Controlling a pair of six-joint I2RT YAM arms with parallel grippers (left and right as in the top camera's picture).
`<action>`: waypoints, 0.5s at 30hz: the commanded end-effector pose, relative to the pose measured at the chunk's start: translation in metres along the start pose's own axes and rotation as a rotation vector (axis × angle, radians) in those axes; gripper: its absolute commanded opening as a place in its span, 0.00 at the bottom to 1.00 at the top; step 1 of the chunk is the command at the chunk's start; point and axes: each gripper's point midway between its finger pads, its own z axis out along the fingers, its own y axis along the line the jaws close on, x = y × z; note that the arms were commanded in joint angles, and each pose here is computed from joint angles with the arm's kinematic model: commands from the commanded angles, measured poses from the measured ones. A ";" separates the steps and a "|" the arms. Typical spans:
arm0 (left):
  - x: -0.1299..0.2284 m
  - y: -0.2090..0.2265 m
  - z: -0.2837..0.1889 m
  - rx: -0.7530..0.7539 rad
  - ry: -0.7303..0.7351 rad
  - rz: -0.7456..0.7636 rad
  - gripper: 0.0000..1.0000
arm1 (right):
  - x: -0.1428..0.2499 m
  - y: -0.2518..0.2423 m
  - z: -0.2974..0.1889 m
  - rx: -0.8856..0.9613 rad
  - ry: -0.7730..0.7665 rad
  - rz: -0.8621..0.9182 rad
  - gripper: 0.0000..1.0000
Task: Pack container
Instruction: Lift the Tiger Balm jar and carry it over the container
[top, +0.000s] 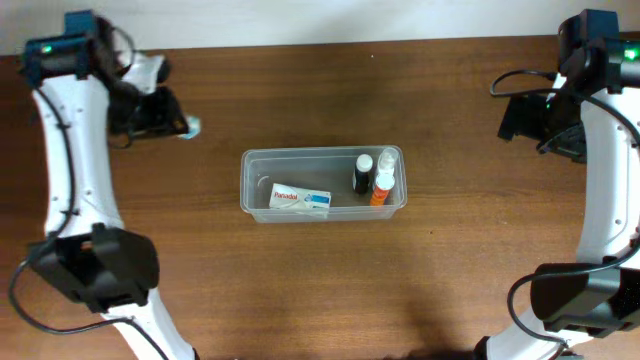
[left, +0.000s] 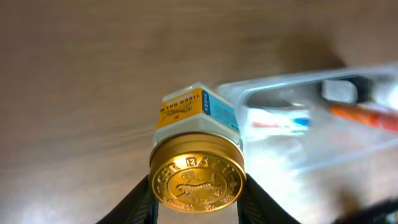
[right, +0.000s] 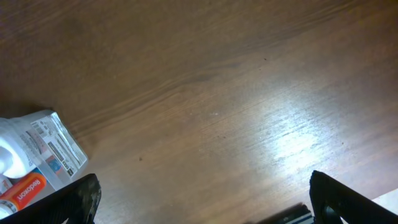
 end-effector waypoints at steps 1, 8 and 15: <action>-0.005 -0.064 -0.006 0.067 -0.022 0.268 0.24 | -0.002 -0.002 -0.005 0.000 -0.020 0.007 0.99; 0.021 -0.138 0.026 0.023 0.106 0.639 0.25 | -0.002 -0.002 -0.005 0.000 -0.020 0.007 0.98; 0.032 -0.158 0.060 0.003 0.207 0.705 0.25 | -0.002 -0.002 -0.005 0.000 -0.020 0.007 0.98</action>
